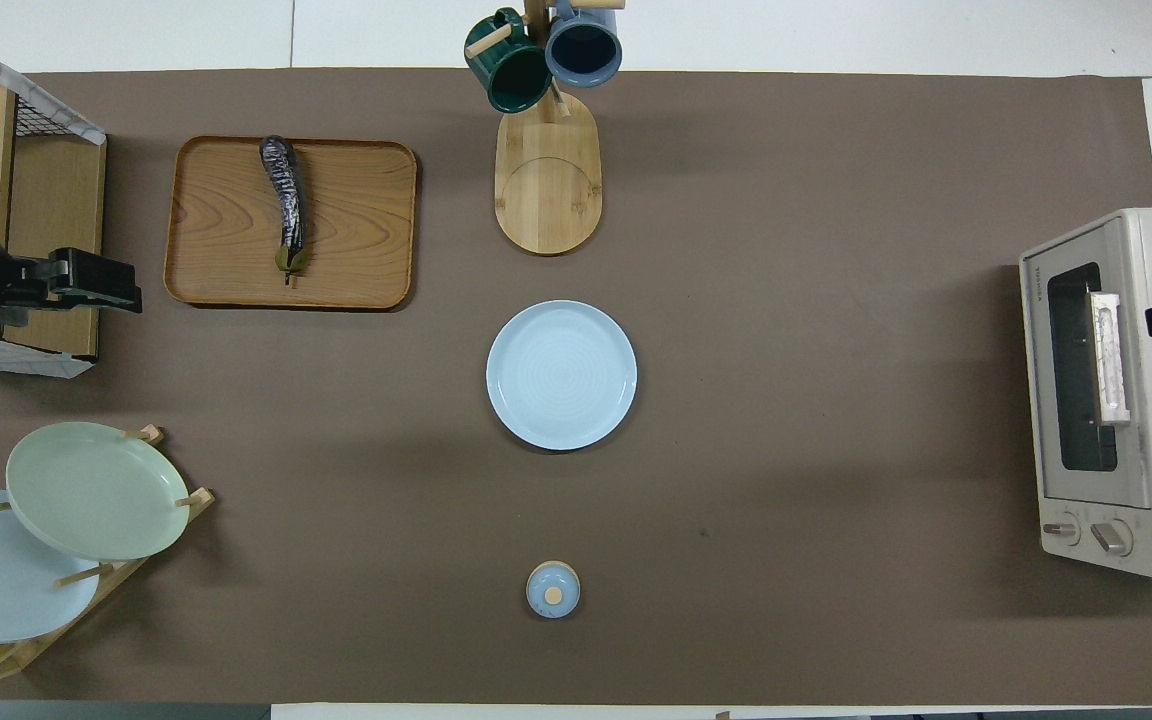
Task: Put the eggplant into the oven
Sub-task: 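Reach the left gripper over the eggplant on the wooden tray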
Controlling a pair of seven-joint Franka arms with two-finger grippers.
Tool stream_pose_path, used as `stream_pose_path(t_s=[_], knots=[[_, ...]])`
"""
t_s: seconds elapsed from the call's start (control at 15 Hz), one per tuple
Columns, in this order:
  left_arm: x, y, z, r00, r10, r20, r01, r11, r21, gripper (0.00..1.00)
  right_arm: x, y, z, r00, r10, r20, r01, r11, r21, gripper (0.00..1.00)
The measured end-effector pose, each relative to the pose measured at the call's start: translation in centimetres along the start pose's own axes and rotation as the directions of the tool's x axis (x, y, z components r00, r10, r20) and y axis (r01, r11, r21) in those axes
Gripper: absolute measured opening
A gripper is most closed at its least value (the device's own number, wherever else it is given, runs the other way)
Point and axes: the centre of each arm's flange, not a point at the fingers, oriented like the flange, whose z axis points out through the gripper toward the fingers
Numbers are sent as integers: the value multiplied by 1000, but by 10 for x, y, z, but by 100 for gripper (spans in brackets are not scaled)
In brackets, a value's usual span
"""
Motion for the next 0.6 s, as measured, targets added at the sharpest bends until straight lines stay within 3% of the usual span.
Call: stream_pose_path(t_s=[0.27,0.6], knots=[[18,0,20,1000,-2,5,2,1000,-13,100,0,0,0,1000,0,0,0,1000,0,100],[70,11,84,997,15,73,-12,999,-41,100,0,0,0,1000,0,0,0,1000,0,100]])
